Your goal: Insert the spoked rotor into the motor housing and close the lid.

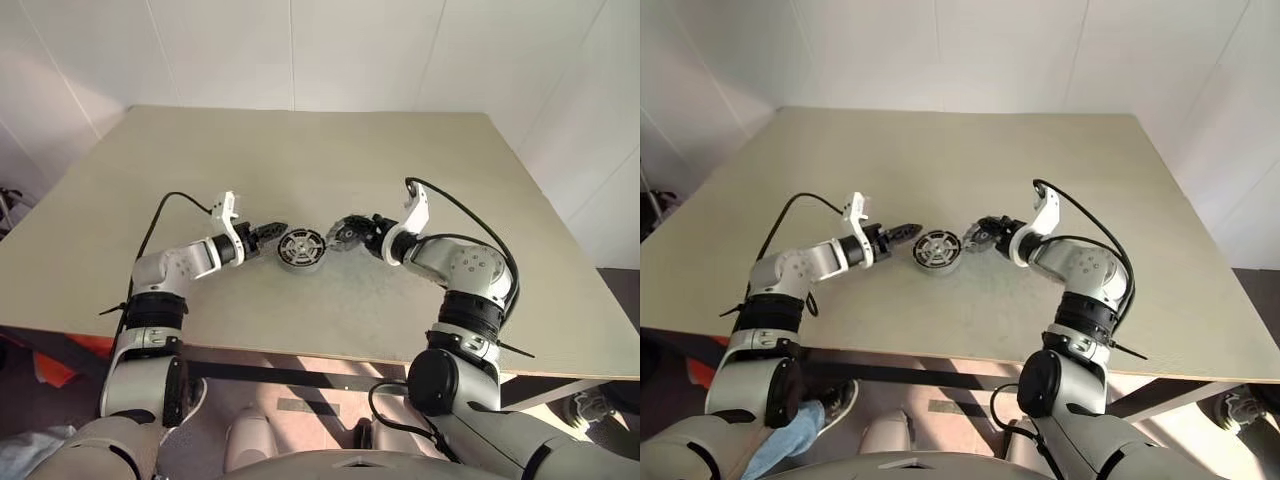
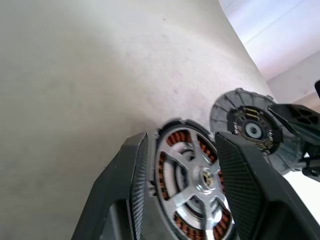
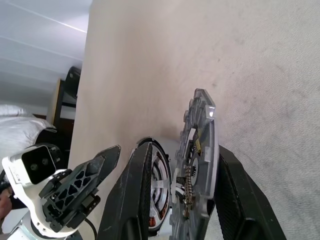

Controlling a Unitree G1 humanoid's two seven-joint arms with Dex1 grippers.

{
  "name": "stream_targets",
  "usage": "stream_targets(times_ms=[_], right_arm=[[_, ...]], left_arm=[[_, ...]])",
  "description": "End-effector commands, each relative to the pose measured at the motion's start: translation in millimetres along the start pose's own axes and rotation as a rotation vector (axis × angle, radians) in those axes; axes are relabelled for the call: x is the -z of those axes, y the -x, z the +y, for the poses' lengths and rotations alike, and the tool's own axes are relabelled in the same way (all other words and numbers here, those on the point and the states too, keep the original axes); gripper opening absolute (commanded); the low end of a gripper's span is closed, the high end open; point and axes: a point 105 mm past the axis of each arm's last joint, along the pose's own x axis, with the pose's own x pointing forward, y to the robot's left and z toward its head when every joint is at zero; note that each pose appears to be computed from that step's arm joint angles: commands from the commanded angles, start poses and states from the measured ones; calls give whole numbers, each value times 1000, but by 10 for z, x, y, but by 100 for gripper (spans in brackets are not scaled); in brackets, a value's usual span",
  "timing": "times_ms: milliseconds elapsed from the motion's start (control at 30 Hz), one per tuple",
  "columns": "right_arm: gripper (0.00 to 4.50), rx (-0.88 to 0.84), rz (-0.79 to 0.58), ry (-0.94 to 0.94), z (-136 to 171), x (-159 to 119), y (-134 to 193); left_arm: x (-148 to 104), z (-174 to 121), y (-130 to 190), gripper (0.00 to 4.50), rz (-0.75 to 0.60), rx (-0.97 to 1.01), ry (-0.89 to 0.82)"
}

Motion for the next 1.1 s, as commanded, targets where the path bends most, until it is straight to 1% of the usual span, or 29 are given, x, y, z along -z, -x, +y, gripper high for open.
stream_targets(times_ms=[33,133,333,500,833,1100], right_arm=[[198,-76,-18,40,239,-77,-28],[198,-90,-15,49,276,-68,-36],[198,-169,-16,96,512,-75,-12],[198,-218,20,157,729,27,-32],[198,-205,63,206,751,151,-129],[198,-186,65,230,732,156,-137]], left_arm=[[-121,-34,26,225,-44,14,-21],[-94,-21,30,225,-43,9,-15],[-25,-7,13,225,-34,4,-3],[11,-2,-19,225,-23,1,0],[38,22,-10,225,-16,-12,0],[67,31,-9,225,-15,-17,5]])
